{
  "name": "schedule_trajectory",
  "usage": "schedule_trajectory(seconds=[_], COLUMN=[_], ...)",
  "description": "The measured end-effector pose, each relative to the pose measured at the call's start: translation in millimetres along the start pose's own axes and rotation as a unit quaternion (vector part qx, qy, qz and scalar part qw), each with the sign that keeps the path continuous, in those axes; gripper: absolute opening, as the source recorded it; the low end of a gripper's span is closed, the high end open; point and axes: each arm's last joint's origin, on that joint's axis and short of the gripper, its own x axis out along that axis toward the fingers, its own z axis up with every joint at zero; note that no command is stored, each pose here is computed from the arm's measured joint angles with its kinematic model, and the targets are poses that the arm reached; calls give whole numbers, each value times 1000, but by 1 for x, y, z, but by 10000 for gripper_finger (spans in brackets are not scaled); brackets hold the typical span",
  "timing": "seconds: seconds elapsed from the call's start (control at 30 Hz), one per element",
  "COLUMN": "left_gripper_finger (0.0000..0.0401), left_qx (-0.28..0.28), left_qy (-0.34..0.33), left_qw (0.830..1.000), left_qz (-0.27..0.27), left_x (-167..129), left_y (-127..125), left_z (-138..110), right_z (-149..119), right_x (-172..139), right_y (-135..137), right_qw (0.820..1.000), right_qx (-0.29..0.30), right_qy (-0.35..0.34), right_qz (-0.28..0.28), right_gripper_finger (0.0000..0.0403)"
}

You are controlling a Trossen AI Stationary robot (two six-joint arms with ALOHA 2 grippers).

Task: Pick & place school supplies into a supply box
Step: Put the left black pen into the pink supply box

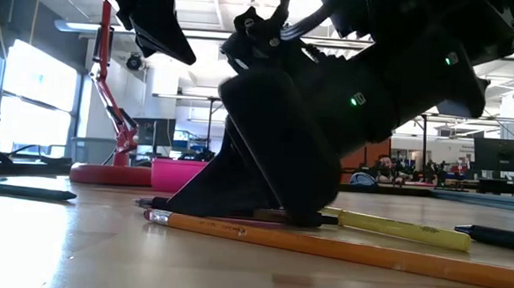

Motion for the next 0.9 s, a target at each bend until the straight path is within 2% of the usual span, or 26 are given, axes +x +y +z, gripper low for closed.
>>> schedule_trajectory(seconds=[0.1,0.17,0.27,0.37,0.43,0.53,0.67,0.9], left_gripper_finger=[40,40,40,40,40,40,40,40], left_qx=[0,0,0,0,-1,-2,-2,-3], left_qy=[0,0,0,3,3,1,1,7], left_qw=[1000,1000,1000,1000,1000,1000,1000,999], left_qz=[0,0,-1,-11,-19,-29,-27,-40], left_x=[0,0,0,0,-3,-4,-3,-3], left_y=[0,0,0,-1,-1,-1,-1,-2], left_z=[0,0,0,0,0,1,1,0], right_z=[4,10,22,43,60,77,93,77], right_x=[-1,-5,-13,-25,-36,-42,-38,-4], right_y=[0,-1,-7,-17,-27,-50,-92,-167], right_qw=[1000,999,999,999,997,991,985,996], right_qx=[-22,-22,-20,-24,-47,-85,-118,-27], right_qy=[-9,-9,-7,-30,-46,-52,-53,-3], right_qz=[10,27,40,13,-25,-90,-116,-87], right_gripper_finger=[24,13,31,43,37,18,10,43])
